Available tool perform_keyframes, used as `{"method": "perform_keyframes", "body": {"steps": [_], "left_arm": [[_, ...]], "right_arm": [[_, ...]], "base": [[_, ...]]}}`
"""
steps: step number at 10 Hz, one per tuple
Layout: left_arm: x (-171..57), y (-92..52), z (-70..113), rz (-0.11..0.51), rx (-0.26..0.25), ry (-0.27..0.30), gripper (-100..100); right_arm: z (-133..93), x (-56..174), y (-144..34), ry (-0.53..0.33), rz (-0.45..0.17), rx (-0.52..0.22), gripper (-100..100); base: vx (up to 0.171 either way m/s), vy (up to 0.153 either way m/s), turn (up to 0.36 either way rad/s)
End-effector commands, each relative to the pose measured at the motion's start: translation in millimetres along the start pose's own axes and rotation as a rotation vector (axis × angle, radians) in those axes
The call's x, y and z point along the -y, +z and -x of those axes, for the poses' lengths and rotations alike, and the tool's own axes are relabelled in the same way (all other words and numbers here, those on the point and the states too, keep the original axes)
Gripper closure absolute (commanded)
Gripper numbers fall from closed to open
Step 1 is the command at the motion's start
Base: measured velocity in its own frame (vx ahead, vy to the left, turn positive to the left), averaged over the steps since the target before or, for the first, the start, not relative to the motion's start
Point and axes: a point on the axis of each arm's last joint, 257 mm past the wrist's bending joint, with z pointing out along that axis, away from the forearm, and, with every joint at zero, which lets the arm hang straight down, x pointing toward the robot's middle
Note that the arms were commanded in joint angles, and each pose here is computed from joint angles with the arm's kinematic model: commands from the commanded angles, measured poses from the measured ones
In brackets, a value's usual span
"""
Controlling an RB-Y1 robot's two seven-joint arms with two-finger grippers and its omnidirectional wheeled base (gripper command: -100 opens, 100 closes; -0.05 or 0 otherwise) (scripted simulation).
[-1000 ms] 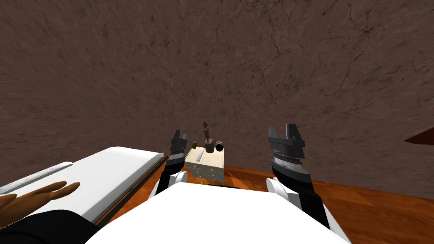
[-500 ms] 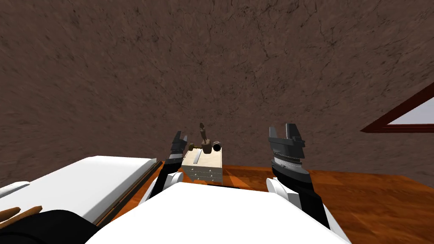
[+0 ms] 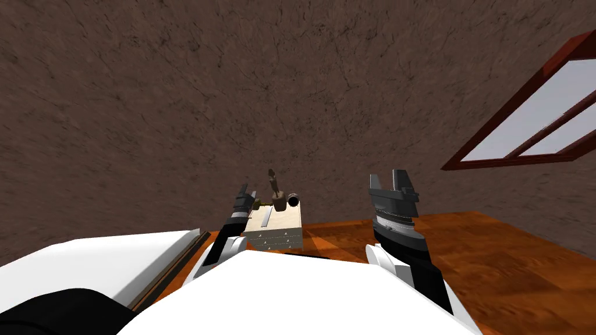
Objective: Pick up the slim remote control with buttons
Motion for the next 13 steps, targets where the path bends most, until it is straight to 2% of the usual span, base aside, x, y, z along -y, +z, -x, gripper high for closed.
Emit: {"method": "perform_keyframes", "body": {"steps": [1, 2, 3, 4, 5, 7, 8, 9, 10, 11, 12, 13], "left_arm": [[-27, -2.6, 19.9, 0.077, 0.038, -0.048, -100], [-44, -5.3, 35.2, 0.121, 0.069, -0.083, -100], [-46, -5.5, 35.4, 0.129, 0.070, -0.084, -100], [-65, -10.0, 52.0, 0.182, 0.107, -0.123, -100], [-65, -10.0, 52.0, 0.182, 0.107, -0.123, -100], [-99, -22.1, 85.9, 0.273, 0.191, -0.210, -100], [-105, -24.7, 87.4, 0.289, 0.196, -0.211, -100], [-125, -34.8, 105.7, 0.341, 0.247, -0.259, -100], [-126, -35.3, 106.0, 0.343, 0.248, -0.259, -100], [-145, -47.7, 125.0, 0.392, 0.304, -0.309, -100], [-147, -48.4, 125.0, 0.398, 0.305, -0.309, -100], [-164, -61.2, 142.9, 0.444, 0.361, -0.361, -100]], "right_arm": [[0, 0, 0.0, 0.000, 0.000, 0.000, 0], [0, 0, 0.0, 0.000, 0.000, 0.000, 0], [0, 0, 0.0, 0.000, 0.000, 0.000, 0], [0, 0, 0.0, 0.000, 0.000, 0.000, 0], [0, 0, 0.0, 0.000, 0.000, 0.000, 0], [0, 0, 0.0, 0.000, 0.000, 0.000, 0], [0, 0, 0.0, 0.000, 0.000, 0.000, 0], [0, 0, 0.0, 0.000, 0.000, 0.000, 0], [0, 0, 0.0, 0.000, 0.000, 0.000, 0], [0, 0, -0.1, 0.000, 0.000, 0.000, 0], [0, 0, 0.0, 0.000, 0.000, 0.000, 0], [0, 0, -0.1, 0.000, 0.000, 0.000, 0]], "base": [[-0.061, 0.030, -0.369], [-0.089, 0.033, -0.432], [-0.063, 0.016, -0.104], [-0.052, 0.001, -0.200], [-0.043, 0.000, -0.125], [-0.058, 0.000, -0.337], [-0.055, 0.016, -0.157], [-0.052, 0.009, -0.269], [-0.039, 0.012, -0.159], [-0.032, 0.006, -0.257], [-0.027, 0.009, -0.143], [-0.034, 0.007, -0.306]]}}
